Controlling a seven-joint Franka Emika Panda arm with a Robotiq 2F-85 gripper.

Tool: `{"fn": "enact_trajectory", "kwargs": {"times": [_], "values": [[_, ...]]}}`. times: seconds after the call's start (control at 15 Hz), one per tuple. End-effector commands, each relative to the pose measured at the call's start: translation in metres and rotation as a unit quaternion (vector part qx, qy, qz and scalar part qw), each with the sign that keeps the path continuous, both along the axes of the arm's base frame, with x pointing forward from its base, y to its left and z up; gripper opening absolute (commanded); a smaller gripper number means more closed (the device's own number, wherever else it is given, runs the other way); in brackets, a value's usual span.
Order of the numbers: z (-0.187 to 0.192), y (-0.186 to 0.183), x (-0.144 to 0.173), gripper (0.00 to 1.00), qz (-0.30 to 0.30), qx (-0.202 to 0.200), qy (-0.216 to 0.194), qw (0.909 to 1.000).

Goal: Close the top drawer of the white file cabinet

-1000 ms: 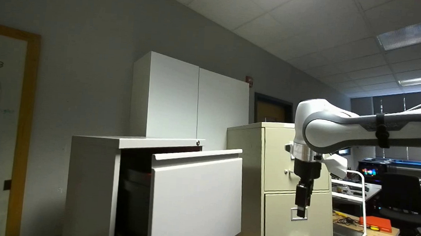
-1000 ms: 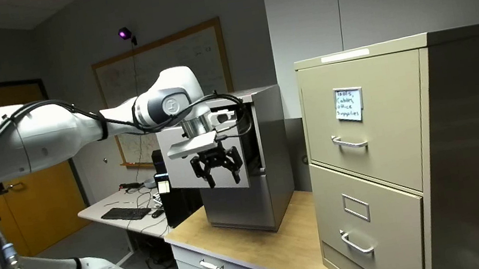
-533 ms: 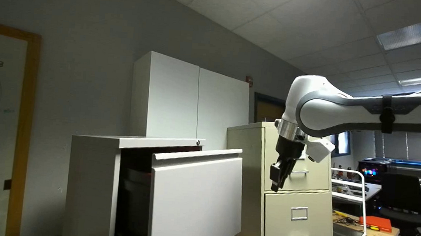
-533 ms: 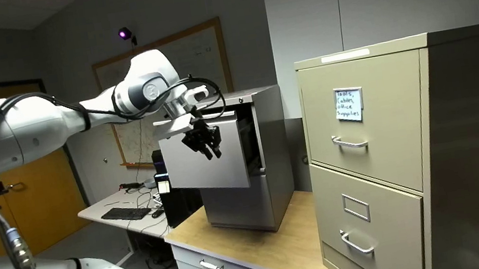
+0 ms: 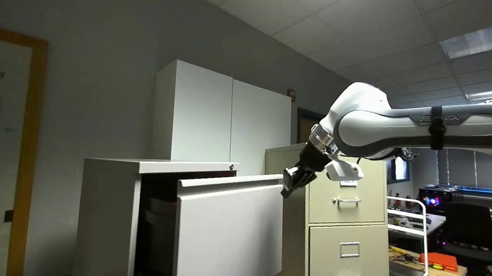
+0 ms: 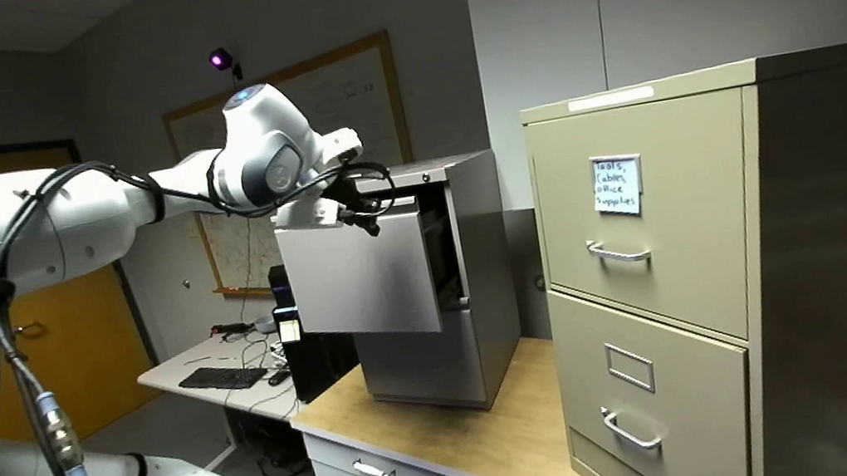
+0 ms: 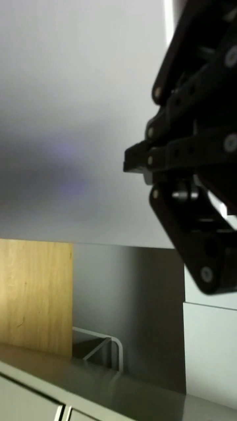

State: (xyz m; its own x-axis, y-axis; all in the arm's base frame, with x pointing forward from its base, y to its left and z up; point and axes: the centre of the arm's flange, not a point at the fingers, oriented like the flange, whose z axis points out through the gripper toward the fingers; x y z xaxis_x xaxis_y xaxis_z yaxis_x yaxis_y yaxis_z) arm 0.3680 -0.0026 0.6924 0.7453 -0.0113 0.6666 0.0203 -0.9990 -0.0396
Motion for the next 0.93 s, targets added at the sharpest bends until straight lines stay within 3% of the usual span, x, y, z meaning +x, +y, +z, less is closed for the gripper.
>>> {"fn": "enact_trajectory", "kwargs": {"times": [0.0, 0.33, 0.87], "values": [[0.006, 0.005, 0.024, 0.02, 0.01, 0.048, -0.043, 0.9979], [0.01, -0.005, 0.05, 0.02, 0.004, 0.109, -0.084, 0.9905], [0.004, -0.03, 0.096, 0.02, -0.02, 0.183, -0.088, 0.979]]}}
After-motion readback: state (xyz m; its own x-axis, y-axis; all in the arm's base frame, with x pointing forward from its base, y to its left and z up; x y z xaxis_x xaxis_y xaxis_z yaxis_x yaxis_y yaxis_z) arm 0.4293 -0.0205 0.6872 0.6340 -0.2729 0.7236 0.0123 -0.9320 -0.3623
